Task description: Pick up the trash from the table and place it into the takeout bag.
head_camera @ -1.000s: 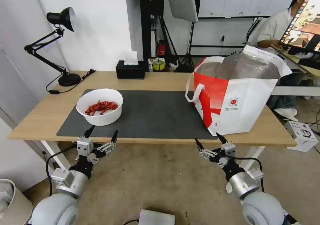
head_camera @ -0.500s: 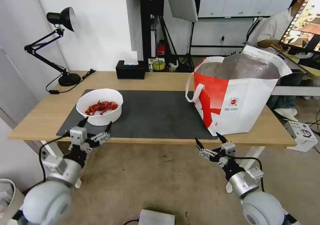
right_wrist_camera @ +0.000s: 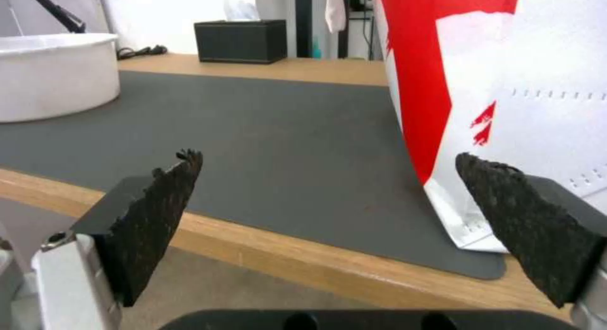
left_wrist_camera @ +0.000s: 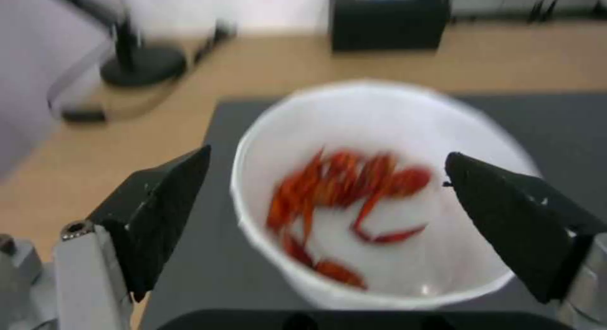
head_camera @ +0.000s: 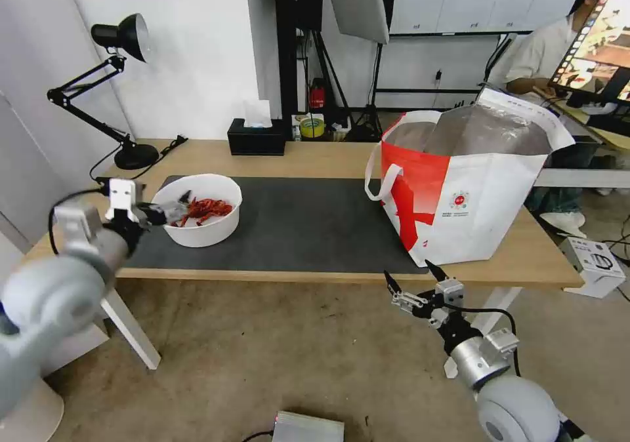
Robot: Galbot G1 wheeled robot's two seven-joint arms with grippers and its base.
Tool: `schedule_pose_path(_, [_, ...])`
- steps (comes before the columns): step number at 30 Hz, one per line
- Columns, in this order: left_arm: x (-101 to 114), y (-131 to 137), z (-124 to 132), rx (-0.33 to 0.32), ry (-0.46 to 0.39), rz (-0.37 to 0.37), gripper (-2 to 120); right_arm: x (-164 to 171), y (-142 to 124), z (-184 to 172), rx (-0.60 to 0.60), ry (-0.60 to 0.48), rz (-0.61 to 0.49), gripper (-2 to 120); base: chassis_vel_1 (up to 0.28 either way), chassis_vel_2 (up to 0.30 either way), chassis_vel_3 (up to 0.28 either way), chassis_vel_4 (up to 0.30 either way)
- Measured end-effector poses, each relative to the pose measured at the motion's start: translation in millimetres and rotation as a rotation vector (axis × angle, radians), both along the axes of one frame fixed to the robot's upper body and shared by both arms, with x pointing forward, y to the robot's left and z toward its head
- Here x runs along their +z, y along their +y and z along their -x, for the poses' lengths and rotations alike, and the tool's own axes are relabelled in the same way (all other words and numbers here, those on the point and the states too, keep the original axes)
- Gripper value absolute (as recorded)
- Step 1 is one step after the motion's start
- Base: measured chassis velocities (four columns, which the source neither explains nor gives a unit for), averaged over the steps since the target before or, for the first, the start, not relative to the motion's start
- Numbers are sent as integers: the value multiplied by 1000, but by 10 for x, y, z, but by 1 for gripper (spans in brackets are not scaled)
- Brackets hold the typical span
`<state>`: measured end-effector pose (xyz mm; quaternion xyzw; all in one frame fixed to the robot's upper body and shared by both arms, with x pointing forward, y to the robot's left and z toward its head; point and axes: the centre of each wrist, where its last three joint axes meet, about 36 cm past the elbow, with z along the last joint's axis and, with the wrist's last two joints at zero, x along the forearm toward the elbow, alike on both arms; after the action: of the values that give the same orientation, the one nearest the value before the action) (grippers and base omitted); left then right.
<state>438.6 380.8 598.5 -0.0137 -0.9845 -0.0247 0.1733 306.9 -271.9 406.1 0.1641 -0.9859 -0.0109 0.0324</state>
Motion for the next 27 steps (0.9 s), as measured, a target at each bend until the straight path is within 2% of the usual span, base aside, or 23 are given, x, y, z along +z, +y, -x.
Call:
schedule_pose_path(1, [0, 0, 0, 0, 0, 0, 100, 0, 0, 0, 0, 0, 0, 100, 0, 0, 0, 0])
schedule_pose_path(3, [44, 132, -199, 19, 76, 31, 100, 1, 0, 0, 0, 0, 0, 100, 0, 0, 0, 0])
schedule_pose_path(7, [75, 176, -397, 23, 127, 63, 100, 0, 0, 0, 0, 0, 0, 100, 0, 0, 0, 0])
schedule_pose_path(16, [43, 128, -719, 42, 222, 65, 100, 1, 0, 0, 0, 1, 0, 100, 0, 0, 0, 0])
schedule_pose_path(20, [40, 95, -853, 75, 258, 51, 100, 1, 0, 0, 0, 1, 0, 100, 0, 0, 0, 0])
schedule_pose_path(27, [-37, 123, -1088, 191, 316, 5, 100, 1, 0, 0, 0, 1, 0, 100, 0, 0, 0, 0])
